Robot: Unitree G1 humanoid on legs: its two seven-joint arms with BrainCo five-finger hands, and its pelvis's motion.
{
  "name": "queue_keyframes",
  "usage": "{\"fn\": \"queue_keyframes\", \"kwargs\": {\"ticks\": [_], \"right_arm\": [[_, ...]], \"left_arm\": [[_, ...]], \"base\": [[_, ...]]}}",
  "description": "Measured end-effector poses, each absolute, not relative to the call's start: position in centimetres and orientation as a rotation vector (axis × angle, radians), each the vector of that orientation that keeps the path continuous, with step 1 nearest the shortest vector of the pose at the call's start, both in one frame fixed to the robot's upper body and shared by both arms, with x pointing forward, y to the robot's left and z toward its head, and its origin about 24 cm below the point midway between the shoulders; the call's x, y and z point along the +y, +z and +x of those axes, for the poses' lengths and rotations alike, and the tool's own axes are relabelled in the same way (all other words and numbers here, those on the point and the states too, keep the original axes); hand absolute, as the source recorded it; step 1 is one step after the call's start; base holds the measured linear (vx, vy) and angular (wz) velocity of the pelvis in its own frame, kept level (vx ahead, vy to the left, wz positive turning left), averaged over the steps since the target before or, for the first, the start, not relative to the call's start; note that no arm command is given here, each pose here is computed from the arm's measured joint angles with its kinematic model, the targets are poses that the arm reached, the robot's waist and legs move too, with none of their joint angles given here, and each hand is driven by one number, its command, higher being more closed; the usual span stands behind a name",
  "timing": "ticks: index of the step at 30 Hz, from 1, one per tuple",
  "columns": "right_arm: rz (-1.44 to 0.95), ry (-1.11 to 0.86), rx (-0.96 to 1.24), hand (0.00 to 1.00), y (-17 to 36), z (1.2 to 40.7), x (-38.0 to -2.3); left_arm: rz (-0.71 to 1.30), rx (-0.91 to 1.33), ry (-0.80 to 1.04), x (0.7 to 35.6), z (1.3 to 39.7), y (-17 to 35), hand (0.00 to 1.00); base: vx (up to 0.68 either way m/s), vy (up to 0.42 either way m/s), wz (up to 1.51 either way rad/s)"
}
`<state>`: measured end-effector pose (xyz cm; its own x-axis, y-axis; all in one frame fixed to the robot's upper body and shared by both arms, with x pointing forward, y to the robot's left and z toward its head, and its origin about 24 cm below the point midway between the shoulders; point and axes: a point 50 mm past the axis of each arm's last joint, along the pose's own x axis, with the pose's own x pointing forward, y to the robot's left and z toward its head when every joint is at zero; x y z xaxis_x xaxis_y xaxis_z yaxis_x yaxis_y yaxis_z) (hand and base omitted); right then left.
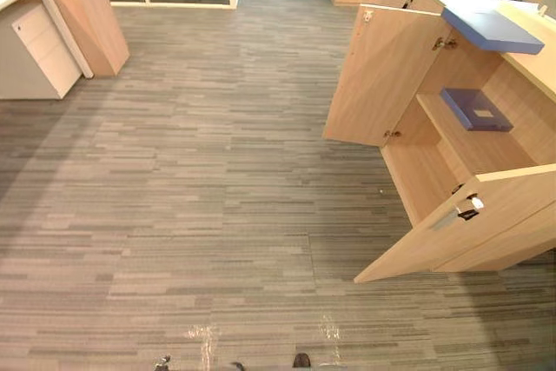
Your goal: Walk over to the cabinet, pick up the folder, carry it to the office cabinet, place the folder inside the office cabinet, then close the office cabinet door
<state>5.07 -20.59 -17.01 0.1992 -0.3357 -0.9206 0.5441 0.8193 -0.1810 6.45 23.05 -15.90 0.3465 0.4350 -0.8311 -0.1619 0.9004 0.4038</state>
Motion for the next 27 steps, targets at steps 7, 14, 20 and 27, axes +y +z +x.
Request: {"fn": "queue_keyframes", "kwargs": {"ticks": [7, 14, 20, 27], "right_arm": [[0.183, -0.630, 1.184, 0.00, -16.7, 6.1, -20.9], [0.114, -0.593, 1.159, 0.00, -16.3, 6.6, -21.7], [0.123, -0.579, 1.160, 0.00, -16.4, 7.5, -21.7], [0.111, -0.581, 1.106, 0.00, -15.8, 9.1, -22.5]], "left_arm": [[0.131, 1.127, 0.577, 23.0, 6.1, -15.6, 0.00], [0.057, 1.180, 0.666, 22.4, 4.0, -16.1, 0.00], [0.119, 1.183, 0.591, 22.9, 4.1, -16.0, 0.00], [0.158, 1.153, 0.500, 22.4, 6.2, -16.0, 0.00]], "base": [[-0.01, 0.041, -0.10], [0.18, 0.336, -0.66], [0.32, 0.246, -0.17], [0.31, -0.022, 0.11]]}}
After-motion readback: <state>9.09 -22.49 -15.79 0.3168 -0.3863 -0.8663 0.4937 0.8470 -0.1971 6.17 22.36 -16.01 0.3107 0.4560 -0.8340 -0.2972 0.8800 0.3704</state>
